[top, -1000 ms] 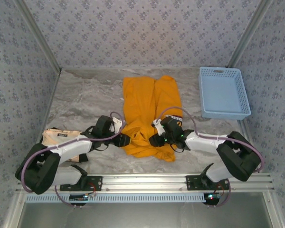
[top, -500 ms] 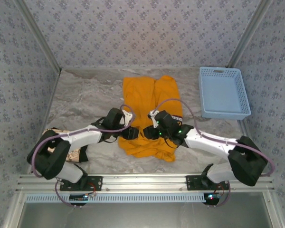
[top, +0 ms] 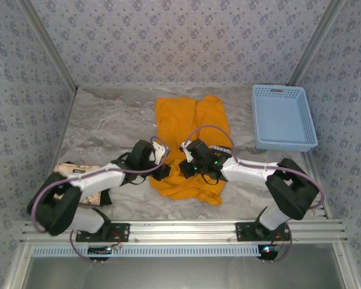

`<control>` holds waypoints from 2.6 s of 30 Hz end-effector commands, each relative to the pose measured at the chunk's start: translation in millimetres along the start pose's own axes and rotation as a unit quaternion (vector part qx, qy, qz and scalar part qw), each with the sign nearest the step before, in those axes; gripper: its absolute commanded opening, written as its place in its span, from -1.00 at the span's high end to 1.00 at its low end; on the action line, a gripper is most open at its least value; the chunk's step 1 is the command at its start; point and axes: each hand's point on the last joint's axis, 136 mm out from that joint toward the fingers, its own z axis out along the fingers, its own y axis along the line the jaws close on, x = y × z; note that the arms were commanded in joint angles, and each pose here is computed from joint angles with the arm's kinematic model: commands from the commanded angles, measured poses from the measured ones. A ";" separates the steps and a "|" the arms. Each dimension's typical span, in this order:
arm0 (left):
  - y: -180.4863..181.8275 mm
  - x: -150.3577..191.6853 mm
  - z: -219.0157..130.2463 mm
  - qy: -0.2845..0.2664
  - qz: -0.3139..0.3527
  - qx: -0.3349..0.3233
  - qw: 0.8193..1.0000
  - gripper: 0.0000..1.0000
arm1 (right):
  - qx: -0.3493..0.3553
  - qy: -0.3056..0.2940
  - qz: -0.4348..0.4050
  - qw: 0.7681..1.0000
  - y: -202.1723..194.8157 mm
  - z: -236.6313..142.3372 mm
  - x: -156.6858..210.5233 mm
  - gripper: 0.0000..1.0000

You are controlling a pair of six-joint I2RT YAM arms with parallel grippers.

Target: Fold the inside-out t-shirt

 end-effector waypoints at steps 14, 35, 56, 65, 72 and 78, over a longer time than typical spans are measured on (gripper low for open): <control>-4.9 38.0 -62.1 -0.122 0.003 -0.002 0.993 -0.40 | -0.056 -0.027 -0.082 0.995 14.7 -45.4 48.2 0.24; 52.0 17.3 -15.6 0.032 -0.176 -0.125 0.976 -0.21 | -0.062 0.023 -0.074 0.995 30.5 9.4 4.3 0.44; 94.8 5.5 45.3 0.116 -0.174 -0.165 0.964 -0.12 | -0.124 0.014 -0.181 0.975 36.4 -69.9 82.2 0.73; 64.0 -18.7 25.1 0.097 -0.142 -0.112 0.979 -0.23 | -0.082 -0.002 -0.194 0.978 26.8 -71.1 85.3 0.55; 23.6 -12.7 -7.6 0.088 -0.120 -0.080 0.986 -0.23 | -0.099 -0.025 -0.231 0.968 38.9 -91.0 64.5 0.54; -0.7 19.3 -0.9 0.140 -0.094 -0.079 0.983 -0.23 | -0.042 -0.018 -0.180 0.983 26.9 -85.7 37.7 0.10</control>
